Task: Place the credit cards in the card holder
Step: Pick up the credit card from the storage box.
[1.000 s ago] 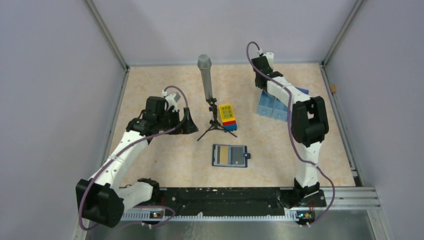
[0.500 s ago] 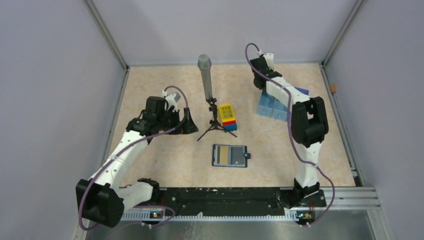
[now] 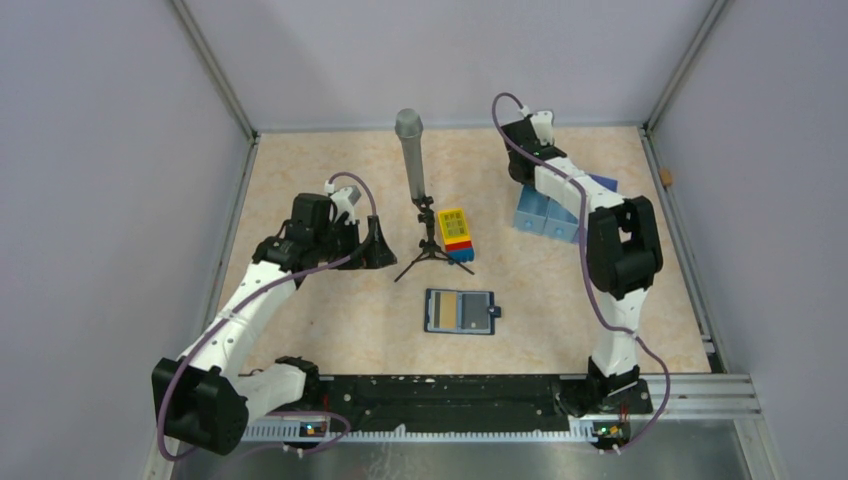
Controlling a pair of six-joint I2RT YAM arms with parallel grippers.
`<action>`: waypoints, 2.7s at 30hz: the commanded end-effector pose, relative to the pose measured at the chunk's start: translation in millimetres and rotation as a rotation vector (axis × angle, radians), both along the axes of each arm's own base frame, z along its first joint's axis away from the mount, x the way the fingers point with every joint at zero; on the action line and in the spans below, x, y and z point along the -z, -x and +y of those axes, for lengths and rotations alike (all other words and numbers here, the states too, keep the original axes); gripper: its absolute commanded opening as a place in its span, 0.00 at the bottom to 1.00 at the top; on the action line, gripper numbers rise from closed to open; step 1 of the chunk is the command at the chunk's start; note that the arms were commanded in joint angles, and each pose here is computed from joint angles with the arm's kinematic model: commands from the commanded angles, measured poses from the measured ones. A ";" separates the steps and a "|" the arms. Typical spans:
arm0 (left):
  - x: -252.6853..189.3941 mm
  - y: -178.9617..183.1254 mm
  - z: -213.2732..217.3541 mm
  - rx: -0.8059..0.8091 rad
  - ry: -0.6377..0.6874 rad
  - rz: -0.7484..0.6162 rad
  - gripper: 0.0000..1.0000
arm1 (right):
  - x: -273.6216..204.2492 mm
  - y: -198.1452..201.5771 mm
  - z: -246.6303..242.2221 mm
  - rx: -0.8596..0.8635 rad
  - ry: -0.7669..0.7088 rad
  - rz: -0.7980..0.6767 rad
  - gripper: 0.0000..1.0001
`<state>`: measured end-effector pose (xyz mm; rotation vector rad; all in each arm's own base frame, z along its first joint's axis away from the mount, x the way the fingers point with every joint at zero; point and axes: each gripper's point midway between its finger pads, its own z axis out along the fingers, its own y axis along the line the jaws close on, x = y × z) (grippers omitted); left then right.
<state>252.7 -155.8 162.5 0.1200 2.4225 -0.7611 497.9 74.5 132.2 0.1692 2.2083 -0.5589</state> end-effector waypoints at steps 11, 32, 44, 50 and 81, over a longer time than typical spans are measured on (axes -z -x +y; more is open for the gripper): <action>-3.5 -3.3 -1.2 0.009 0.012 -0.031 0.99 | 9.1 7.4 -16.0 0.054 0.014 0.013 0.00; -2.0 -4.3 0.4 0.005 0.000 -0.031 0.99 | 15.0 -2.7 -18.6 0.048 0.021 0.013 0.00; -23.3 -0.4 -3.0 0.063 0.028 -0.155 0.99 | -96.2 40.2 -17.3 -0.031 -0.092 -0.156 0.00; -38.5 9.5 -17.5 0.131 0.107 -0.208 0.96 | -134.1 81.1 -2.9 -0.177 -0.242 -0.240 0.00; -55.5 148.2 -138.5 0.837 0.580 -0.093 0.74 | -124.4 372.7 214.8 -1.623 -1.209 0.282 0.00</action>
